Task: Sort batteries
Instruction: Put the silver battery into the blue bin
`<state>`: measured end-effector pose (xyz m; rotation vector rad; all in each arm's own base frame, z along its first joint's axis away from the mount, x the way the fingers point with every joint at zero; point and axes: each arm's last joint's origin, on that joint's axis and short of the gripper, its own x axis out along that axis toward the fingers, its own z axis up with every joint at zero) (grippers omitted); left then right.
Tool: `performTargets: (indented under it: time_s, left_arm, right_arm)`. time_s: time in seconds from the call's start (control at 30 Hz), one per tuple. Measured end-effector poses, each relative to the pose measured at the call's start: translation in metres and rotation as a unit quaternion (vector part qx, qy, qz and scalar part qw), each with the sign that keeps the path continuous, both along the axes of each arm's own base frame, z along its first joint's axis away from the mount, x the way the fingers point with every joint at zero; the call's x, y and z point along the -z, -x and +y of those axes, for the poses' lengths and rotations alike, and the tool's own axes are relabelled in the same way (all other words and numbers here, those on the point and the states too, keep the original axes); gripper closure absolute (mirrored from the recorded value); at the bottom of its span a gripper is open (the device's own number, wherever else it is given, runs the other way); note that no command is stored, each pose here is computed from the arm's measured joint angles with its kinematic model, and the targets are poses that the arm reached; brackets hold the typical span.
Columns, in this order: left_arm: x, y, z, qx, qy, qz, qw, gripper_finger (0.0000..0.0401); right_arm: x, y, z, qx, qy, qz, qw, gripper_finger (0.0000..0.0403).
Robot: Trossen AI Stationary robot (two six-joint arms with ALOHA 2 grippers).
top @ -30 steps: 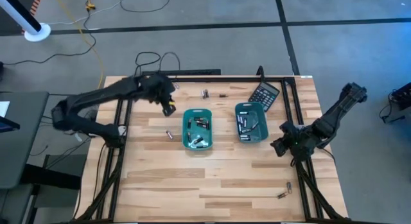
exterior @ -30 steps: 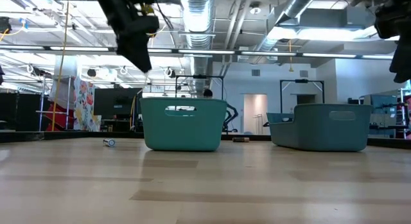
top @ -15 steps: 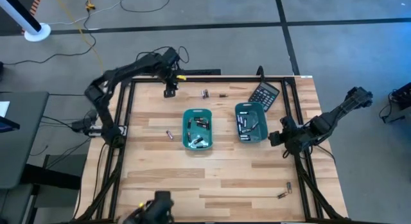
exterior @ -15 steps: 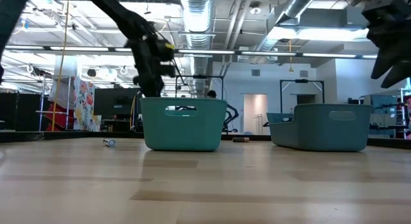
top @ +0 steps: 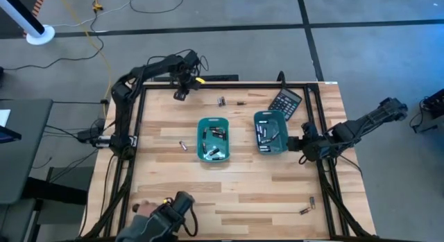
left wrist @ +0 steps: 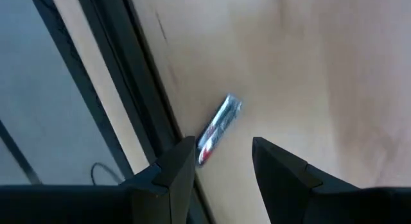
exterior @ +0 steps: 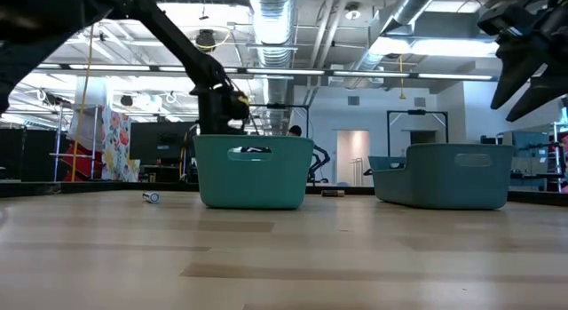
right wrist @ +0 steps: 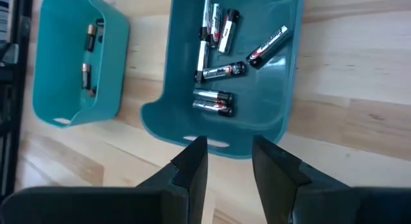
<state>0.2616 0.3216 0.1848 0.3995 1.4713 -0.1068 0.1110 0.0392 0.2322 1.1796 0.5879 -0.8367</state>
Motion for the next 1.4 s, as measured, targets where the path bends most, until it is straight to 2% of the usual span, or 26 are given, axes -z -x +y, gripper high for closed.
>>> performTargets:
  time_s: [0.27, 0.6, 0.87, 1.03, 1.17, 1.4]
  left_arm:
    - [0.013, 0.008, 0.011, 0.028, -0.005, 0.025, 0.999, 0.0250]
    - [0.013, 0.005, 0.011, 0.057, 0.012, -0.017, 0.998, 0.0250]
    - [0.031, 0.010, 0.004, 0.083, 0.018, -0.010, 0.996, 0.0250]
    - [0.038, 0.011, 0.001, 0.066, 0.018, -0.015, 0.998, 0.0251]
    - [0.039, 0.008, -0.002, 0.061, 0.021, -0.012, 0.998, 0.0275]
    - [0.041, 0.004, -0.008, 0.024, 0.032, -0.004, 0.999, 0.0361]
  right_arm:
    - [0.000, -0.002, -0.002, 0.012, 0.001, 0.002, 1.000, 0.0266]
    - [0.000, -0.002, -0.002, 0.012, 0.001, 0.001, 1.000, 0.0266]
    - [0.000, -0.002, -0.002, 0.012, -0.001, -0.003, 1.000, 0.0266]
    - [0.000, -0.002, -0.002, 0.012, -0.001, -0.003, 1.000, 0.0266]
    - [0.000, -0.002, -0.002, 0.010, 0.000, -0.002, 1.000, 0.0266]
    - [0.000, -0.002, -0.002, 0.003, 0.005, 0.001, 1.000, 0.0266]
